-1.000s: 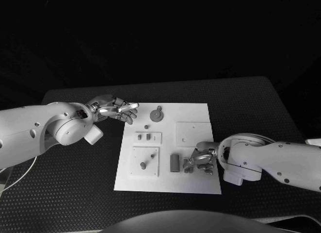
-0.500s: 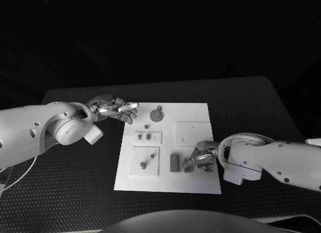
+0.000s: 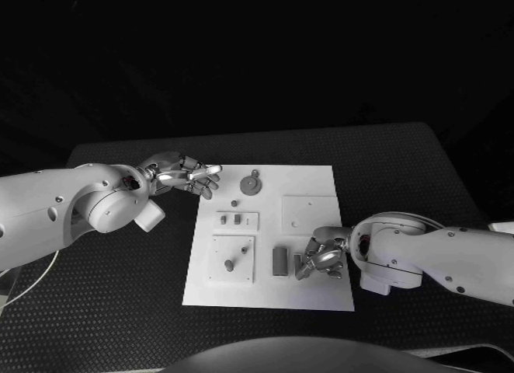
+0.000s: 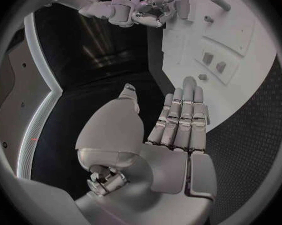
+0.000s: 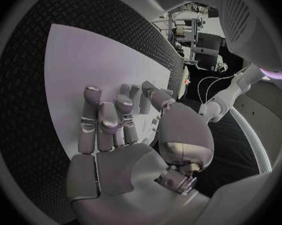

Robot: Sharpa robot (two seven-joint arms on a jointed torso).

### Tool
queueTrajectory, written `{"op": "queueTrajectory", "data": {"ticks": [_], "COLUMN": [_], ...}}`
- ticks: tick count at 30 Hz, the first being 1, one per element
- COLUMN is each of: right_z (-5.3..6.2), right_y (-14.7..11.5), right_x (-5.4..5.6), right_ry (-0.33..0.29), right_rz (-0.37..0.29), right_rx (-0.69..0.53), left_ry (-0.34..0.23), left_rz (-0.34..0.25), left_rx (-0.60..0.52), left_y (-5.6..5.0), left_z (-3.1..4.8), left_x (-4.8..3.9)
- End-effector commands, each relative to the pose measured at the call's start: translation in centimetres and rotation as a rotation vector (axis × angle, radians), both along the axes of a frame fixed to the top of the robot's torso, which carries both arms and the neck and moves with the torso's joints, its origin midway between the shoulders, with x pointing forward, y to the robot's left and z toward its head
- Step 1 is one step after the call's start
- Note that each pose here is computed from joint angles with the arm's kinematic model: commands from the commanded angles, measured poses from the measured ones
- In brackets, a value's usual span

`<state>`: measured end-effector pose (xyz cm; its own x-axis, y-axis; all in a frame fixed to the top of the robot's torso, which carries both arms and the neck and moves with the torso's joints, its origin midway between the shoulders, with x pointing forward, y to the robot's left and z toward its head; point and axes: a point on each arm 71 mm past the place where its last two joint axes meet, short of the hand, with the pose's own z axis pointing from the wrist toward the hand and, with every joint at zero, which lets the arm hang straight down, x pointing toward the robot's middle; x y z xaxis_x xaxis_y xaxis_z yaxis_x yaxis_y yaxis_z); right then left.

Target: Assemble the parts on the task board

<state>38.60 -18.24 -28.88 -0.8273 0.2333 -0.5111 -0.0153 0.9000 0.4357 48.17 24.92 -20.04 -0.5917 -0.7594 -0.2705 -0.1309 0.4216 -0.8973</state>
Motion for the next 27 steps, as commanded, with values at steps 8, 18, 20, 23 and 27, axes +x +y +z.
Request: {"op": "queueTrajectory", "data": {"ticks": [8, 18, 20, 23, 27], "right_z": [-0.42, -0.76, -0.85, -0.97, -1.09], "right_y": [0.34, 0.02, 0.03, 0.0, -0.03], "right_x": [-0.27, 0.09, 0.08, 0.1, 0.15], "right_ry": [-0.022, -0.018, -0.014, -0.011, -0.01], "right_rz": [0.059, 0.02, 0.018, 0.014, 0.013], "right_rx": [-0.03, -0.037, -0.037, -0.038, -0.052], "left_ry": [-0.001, 0.002, 0.003, 0.003, 0.004], "left_rz": [-0.019, -0.023, -0.024, -0.024, -0.023], "left_rx": [-0.005, -0.005, -0.005, -0.004, -0.003], "left_y": [-0.23, -0.29, -0.31, -0.29, -0.27], "left_z": [0.05, 0.03, 0.03, 0.02, 0.01], "left_x": [-0.07, -0.08, -0.09, -0.09, -0.09]}}
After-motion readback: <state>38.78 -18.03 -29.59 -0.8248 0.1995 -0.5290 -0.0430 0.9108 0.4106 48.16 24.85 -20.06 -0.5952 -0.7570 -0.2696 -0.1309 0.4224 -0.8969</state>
